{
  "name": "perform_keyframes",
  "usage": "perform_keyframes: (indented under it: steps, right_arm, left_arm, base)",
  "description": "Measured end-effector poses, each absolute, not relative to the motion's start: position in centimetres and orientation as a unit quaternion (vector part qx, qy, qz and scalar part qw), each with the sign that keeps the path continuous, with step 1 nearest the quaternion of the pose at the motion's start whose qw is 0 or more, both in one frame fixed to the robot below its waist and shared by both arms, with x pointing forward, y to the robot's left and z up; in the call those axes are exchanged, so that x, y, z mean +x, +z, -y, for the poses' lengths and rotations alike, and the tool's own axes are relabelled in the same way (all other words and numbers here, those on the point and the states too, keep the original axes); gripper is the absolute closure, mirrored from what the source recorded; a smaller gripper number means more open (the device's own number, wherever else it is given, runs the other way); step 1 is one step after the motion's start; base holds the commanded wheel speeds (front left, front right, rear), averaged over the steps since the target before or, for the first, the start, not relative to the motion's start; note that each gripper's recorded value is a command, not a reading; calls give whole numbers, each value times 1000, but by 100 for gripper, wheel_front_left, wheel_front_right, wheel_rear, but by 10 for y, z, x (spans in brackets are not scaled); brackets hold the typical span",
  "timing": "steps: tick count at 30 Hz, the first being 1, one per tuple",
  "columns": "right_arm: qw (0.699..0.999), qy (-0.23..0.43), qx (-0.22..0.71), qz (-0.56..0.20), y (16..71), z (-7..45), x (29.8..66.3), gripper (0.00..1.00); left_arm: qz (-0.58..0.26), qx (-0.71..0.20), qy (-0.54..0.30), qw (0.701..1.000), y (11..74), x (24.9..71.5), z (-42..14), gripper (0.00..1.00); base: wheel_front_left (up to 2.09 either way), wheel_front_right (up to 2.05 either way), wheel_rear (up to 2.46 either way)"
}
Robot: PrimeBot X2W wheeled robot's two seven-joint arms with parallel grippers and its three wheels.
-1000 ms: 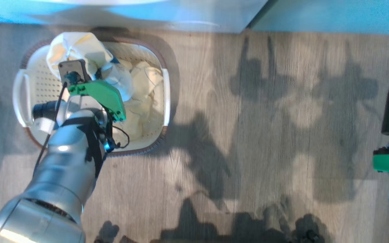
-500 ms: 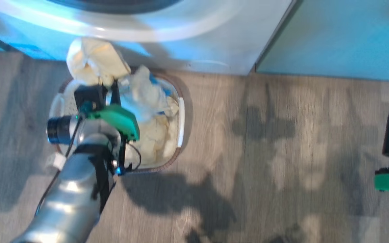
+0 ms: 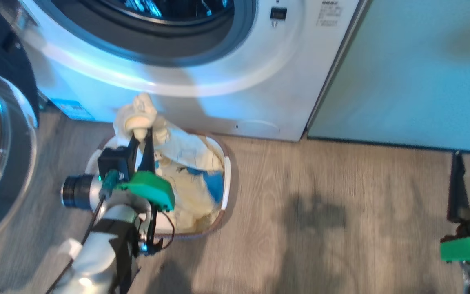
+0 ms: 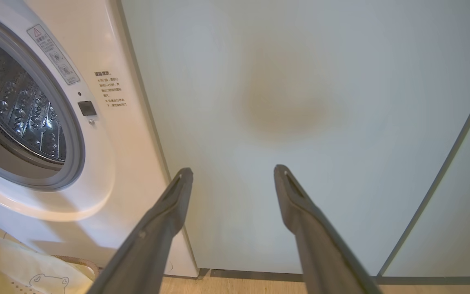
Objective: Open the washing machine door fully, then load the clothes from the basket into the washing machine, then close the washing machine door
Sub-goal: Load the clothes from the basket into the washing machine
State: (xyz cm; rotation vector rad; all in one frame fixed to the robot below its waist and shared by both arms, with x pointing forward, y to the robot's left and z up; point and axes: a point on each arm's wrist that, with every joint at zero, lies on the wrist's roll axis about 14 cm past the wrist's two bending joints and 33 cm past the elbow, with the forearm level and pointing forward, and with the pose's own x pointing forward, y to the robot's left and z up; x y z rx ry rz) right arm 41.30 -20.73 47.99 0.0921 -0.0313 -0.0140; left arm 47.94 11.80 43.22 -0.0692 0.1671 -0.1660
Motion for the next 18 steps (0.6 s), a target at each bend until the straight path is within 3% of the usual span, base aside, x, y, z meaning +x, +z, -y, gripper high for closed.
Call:
perform_keyframes:
  steps: [18]
  right_arm:
    - [998, 5, 45, 37, 513, 198, 361, 0]
  left_arm:
    - [-36, -27, -92, 995, 480, 410, -119, 100]
  base:
    - [0, 0, 0]
